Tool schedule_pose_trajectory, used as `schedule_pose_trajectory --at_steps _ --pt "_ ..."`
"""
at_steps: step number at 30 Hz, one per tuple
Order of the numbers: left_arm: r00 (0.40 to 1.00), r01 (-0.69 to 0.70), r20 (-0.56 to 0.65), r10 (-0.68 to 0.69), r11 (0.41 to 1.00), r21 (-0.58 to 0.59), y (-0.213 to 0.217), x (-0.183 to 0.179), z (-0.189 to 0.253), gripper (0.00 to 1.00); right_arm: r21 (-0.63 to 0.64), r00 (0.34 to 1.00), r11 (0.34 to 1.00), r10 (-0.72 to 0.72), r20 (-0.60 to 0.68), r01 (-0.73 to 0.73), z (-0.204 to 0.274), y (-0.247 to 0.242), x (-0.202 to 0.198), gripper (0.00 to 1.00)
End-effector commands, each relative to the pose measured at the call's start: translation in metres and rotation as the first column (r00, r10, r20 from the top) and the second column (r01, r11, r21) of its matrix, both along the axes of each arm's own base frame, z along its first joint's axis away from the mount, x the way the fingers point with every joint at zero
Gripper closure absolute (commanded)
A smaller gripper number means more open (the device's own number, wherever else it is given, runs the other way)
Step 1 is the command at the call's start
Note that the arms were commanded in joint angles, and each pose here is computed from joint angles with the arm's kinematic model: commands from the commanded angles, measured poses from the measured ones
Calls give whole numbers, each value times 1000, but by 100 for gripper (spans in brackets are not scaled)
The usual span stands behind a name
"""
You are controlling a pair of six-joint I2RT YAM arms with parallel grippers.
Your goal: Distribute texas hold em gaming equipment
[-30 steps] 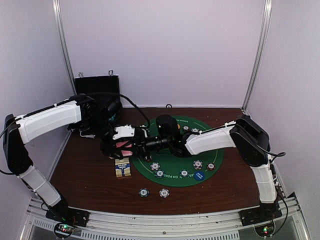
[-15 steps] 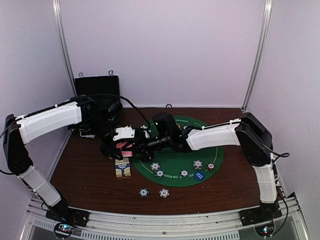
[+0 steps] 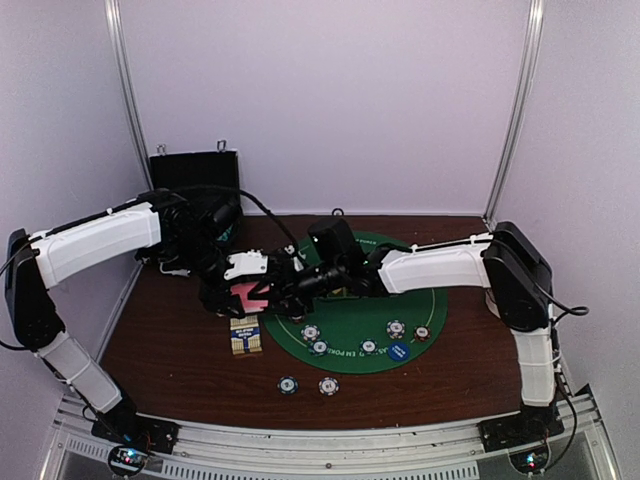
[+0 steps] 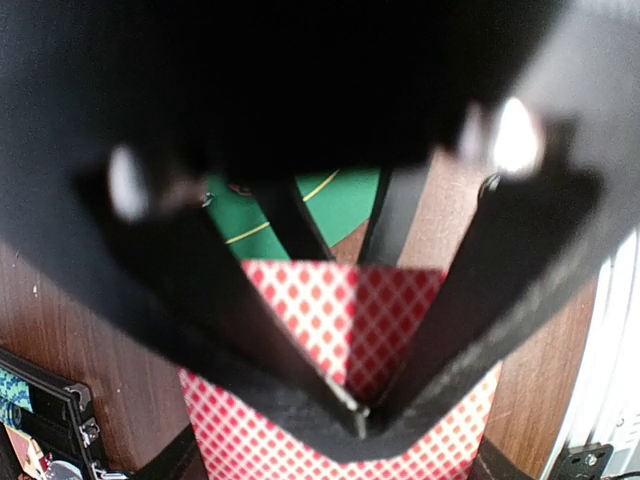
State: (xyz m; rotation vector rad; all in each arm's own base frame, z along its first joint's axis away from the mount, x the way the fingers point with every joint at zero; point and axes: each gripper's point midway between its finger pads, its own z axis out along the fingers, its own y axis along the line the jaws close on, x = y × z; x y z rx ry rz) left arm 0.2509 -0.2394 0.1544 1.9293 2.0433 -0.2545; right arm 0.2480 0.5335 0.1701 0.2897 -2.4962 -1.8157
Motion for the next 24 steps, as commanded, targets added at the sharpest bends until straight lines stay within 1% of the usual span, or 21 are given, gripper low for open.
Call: schedule_pose_trajectory --at_steps 1,5,13,15,18,19,24 --pt "1000 -14 18 14 999 -30 1 1 12 82 1 999 1000 -11 39 11 17 -10 0 52" --pt "1000 -13 15 14 999 -30 2 0 12 83 8 999 1000 -10 39 10 20 -11 -1 53" --pt "1000 -17 8 18 1000 -11 5 0 6 87 63 999 998 -9 52 5 44 -11 -2 54" --pt "1000 -19 8 19 1000 -5 6 0 4 87 67 999 998 -10 50 6 45 -12 -2 58" --pt "1000 -20 9 20 1000 1 7 0 3 88 63 999 998 -7 44 4 44 -11 -2 71" --pt "1000 -20 10 20 1000 1 8 0 3 89 58 999 998 -5 43 2 42 -11 -3 73" --pt "1000 -21 8 21 1000 1 9 -1 3 90 21 999 1000 2 44 -3 34 -15 -3 76"
